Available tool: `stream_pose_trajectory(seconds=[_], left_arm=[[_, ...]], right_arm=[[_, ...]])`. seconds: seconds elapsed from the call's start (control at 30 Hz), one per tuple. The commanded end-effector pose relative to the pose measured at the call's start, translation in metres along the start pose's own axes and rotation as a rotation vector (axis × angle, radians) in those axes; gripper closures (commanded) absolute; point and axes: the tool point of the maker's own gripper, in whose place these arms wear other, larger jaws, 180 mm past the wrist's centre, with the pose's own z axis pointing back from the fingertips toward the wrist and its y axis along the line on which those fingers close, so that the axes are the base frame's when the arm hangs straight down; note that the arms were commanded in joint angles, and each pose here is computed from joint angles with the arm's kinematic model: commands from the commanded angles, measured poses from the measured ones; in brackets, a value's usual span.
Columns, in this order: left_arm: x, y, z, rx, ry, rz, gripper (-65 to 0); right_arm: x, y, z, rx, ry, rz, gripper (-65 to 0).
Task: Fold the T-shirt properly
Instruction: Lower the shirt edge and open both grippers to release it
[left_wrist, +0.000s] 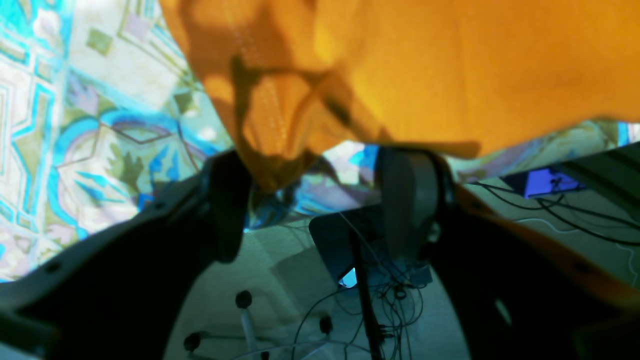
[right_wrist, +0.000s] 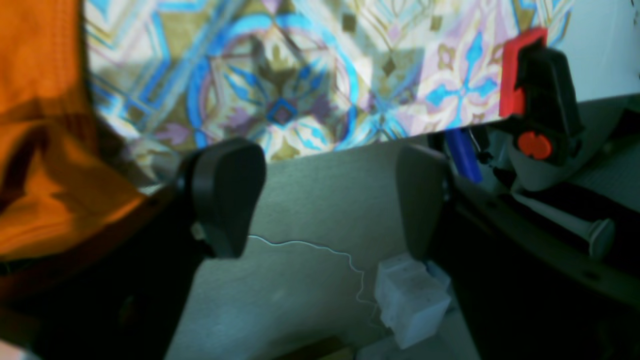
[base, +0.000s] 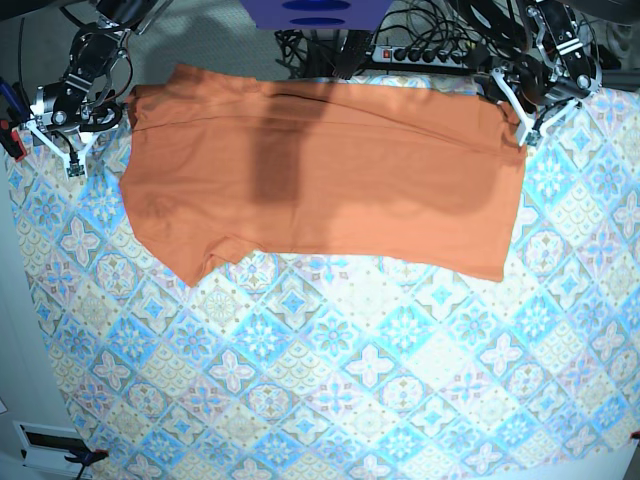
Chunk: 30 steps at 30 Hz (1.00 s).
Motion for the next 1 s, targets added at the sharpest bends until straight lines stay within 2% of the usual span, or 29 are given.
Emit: stream_pose_trajectory(seconds=[0.0,0.4,0.97], left_arm=[[-0.003,0.004,0.001,0.011,0.01,0.0,-41.2],[-0.017,0.003,0.011,0.025,0.025,-0.019,-41.2],[-0.016,0.005,0.016,0.038,0.021,-0.028,-41.2]], right_arm=[[0.0,-0.009,0.003,-0.026,-0.008,0.004,-43.2],[0.0,-0.007,0.003,-0.021,-0.009,0.004,-43.2],[0.002,-0.008,0.003,-0.024,-0.013,0.005,-43.2]])
